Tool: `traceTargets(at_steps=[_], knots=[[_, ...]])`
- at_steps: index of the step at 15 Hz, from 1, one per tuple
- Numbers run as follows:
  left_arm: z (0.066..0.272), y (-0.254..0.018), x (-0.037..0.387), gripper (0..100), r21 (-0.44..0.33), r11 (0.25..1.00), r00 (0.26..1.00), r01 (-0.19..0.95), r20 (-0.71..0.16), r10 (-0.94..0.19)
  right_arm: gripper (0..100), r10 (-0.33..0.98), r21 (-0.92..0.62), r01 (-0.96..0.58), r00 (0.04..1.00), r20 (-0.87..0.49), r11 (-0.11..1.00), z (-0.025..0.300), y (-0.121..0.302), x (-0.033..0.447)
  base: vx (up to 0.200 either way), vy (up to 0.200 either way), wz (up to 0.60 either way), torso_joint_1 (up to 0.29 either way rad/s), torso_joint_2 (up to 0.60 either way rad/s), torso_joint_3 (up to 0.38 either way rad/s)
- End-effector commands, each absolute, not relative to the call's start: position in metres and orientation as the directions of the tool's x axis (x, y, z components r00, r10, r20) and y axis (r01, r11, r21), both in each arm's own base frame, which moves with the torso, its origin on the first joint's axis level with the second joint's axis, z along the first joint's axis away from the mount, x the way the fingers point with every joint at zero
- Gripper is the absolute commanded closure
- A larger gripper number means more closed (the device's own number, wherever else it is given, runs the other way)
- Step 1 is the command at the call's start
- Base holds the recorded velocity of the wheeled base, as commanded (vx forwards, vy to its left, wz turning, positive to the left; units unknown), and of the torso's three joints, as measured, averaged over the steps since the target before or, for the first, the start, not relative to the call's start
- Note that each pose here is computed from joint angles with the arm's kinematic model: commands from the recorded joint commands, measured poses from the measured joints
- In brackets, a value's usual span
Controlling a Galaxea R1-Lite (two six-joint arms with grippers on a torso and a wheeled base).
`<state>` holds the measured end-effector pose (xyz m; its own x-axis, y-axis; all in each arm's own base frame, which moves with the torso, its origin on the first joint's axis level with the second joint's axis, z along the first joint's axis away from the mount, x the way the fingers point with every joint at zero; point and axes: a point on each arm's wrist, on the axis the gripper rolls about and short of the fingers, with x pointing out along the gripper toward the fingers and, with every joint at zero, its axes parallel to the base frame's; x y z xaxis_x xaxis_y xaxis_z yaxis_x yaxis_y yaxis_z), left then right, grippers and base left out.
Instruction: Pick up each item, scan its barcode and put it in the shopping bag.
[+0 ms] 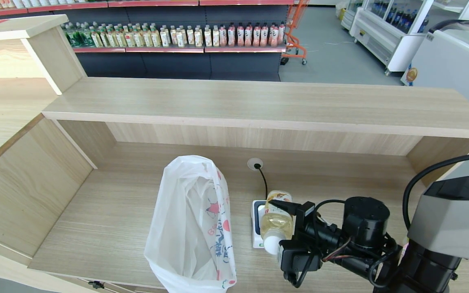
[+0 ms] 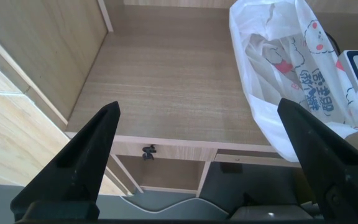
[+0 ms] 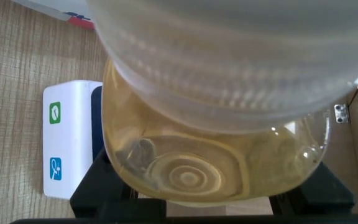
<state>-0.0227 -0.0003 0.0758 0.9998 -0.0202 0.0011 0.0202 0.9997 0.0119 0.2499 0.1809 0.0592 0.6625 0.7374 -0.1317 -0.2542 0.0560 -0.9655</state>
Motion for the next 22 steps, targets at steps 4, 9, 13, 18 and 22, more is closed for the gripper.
traceTargets(at_steps=[4,9,13,18,22], knots=[[0.076,0.000,-0.023,0,0.012,1.000,1.000,0.020,0.002,-0.020,100,0.738,-0.962,-0.270,0.657,-0.152,0.042,0.053,0.182,0.250,0.000,0.000,0.00,0.000,0.00,0.000],[0.076,0.000,-0.023,0,0.012,1.000,1.000,0.020,0.002,-0.020,100,0.739,-0.954,-0.299,0.646,-0.189,0.018,0.042,0.184,0.249,0.000,0.000,0.00,0.000,0.00,0.000],[0.076,0.000,-0.023,0,0.012,1.000,1.000,0.020,0.002,-0.020,100,0.740,-0.949,-0.315,0.640,-0.208,0.006,0.035,0.186,0.249,0.000,0.000,0.00,0.000,0.00,0.000],[0.076,0.000,-0.023,0,0.012,1.000,1.000,0.020,0.002,-0.020,100,0.755,-0.946,-0.324,0.621,-0.211,0.003,0.034,0.193,0.245,0.000,0.000,0.00,0.000,0.00,0.000],[0.076,0.000,-0.023,0,0.012,1.000,1.000,0.020,0.002,-0.020,100,0.769,-0.961,-0.269,0.627,-0.122,0.067,0.057,0.198,0.247,0.000,0.000,0.00,0.000,0.00,0.000]])
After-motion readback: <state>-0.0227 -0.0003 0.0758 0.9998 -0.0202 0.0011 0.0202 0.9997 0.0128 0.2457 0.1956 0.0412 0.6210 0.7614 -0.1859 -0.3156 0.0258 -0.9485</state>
